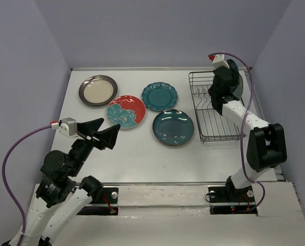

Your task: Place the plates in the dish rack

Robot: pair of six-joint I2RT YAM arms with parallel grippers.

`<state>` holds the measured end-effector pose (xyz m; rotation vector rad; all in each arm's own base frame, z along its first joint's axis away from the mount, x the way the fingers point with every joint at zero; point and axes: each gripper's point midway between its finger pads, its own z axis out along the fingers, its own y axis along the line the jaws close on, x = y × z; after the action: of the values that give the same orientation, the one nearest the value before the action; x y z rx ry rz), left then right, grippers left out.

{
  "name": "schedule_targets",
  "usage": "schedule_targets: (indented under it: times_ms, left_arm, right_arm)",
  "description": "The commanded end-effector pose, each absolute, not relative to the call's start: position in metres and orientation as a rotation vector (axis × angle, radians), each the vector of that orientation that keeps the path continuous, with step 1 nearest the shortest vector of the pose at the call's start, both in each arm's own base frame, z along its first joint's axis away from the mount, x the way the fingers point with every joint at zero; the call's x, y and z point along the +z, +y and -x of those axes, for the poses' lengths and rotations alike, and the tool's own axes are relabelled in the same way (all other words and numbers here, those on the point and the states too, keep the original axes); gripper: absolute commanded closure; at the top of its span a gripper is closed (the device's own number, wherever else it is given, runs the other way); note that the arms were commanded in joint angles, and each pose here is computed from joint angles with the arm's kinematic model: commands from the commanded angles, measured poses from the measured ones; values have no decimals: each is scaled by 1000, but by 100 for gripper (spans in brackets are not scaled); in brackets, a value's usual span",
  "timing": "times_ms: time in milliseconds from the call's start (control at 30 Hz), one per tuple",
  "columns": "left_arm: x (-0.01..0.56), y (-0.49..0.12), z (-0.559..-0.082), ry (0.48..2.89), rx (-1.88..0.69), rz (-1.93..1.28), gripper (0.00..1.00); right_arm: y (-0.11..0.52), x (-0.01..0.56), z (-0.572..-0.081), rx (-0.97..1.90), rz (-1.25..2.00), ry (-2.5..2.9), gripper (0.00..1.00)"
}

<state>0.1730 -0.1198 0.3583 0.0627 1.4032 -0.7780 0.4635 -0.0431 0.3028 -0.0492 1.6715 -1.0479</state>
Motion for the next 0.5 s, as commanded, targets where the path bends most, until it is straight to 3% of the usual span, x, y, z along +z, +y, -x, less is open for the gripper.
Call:
schedule_targets:
  times_ms: [0,467]
  left_arm:
    - [368,-121,-173,1364,-780,-74,1]
    - [363,-124,-178,1390,-771,-76,1]
  right_arm:
    - [-45,355,-464,-992,-105,1478,93]
    - [-46,296,-478,-1049,-29,1544,93]
